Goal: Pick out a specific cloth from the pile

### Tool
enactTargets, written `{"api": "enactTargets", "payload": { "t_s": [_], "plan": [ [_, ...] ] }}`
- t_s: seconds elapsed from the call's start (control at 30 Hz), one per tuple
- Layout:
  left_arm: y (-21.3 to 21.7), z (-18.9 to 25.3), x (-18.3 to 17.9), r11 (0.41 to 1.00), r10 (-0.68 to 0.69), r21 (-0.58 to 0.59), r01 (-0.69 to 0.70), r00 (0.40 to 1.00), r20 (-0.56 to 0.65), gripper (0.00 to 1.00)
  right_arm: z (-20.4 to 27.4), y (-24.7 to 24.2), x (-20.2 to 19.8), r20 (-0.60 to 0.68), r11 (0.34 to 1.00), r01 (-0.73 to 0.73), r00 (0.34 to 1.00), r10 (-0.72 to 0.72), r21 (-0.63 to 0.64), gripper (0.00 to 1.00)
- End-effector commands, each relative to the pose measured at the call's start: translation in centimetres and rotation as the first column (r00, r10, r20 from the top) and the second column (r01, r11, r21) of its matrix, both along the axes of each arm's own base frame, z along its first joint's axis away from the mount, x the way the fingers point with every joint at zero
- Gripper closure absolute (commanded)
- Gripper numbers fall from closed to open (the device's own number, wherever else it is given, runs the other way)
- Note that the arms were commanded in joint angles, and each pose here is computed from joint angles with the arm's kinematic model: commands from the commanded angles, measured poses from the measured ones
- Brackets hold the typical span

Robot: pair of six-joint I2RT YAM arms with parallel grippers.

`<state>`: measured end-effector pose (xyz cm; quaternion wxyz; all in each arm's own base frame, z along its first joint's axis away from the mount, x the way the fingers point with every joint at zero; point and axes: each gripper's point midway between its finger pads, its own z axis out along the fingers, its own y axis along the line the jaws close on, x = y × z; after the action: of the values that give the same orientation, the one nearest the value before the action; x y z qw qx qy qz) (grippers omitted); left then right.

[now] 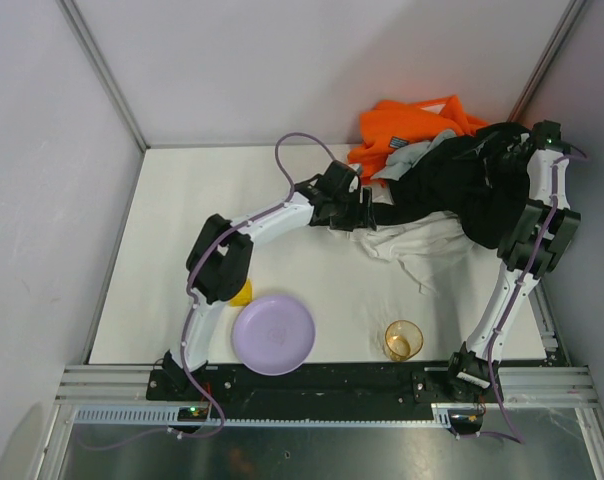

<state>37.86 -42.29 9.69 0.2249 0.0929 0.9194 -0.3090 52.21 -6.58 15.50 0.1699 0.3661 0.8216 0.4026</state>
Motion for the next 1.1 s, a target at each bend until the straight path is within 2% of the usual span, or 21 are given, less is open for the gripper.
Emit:
{"api": "enactTargets", "payload": {
  "t_s": [0.0, 0.23, 0.47, 0.83, 0.9, 0.97, 1.07],
  "plan": [
    [0.3, 2.9, 0.0, 0.999, -0.048, 0.021, 0.046, 0.995, 0.086, 0.2, 1.9, -2.7, 1.0, 0.116, 0.993, 0.045, 0.993, -0.032, -0.109, 0.08],
    [-2.8, 2.4, -0.8, 0.986, -0.169, 0.023, 0.168, 0.98, 0.103, 0.02, 1.8, -2.5, 0.8, 0.11, 0.993, 0.04, 0.994, -0.028, -0.108, 0.08],
    [-5.6, -0.3, -1.5, 0.96, -0.28, 0.004, 0.28, 0.957, 0.07, 0.0, 1.6, -2.4, 0.7, 0.103, 0.993, 0.037, 0.994, -0.025, -0.114, 0.08],
    [-5.1, -3.9, -3.3, 0.93, -0.363, 0.096, 0.356, 0.93, 0.064, 0.02, 1.2, -1.6, 0.6, 0.092, 0.994, 0.019, 0.996, -0.009, -0.112, 0.08],
    [-5.1, -4.4, -3.6, 0.927, -0.369, 0.101, 0.362, 0.928, 0.054, 0.07, 1.1, -1.4, 0.6, 0.09, 0.994, 0.015, 0.996, -0.004, -0.112, 0.08],
    [-5.1, -4.9, -3.9, 0.924, -0.373, 0.1, 0.368, 0.927, 0.041, 0.18, 1.1, -1.2, 0.6, 0.089, 0.994, 0.011, 0.996, -0.001, -0.112, 0.08],
    [-5.1, -5.0, -4.1, 0.922, -0.381, 0.091, 0.377, 0.924, 0.033, 0.54, 1.0, -1.0, 0.6, 0.088, 0.994, 0.006, 0.996, 0.004, -0.111, 0.08]
  ]
}}
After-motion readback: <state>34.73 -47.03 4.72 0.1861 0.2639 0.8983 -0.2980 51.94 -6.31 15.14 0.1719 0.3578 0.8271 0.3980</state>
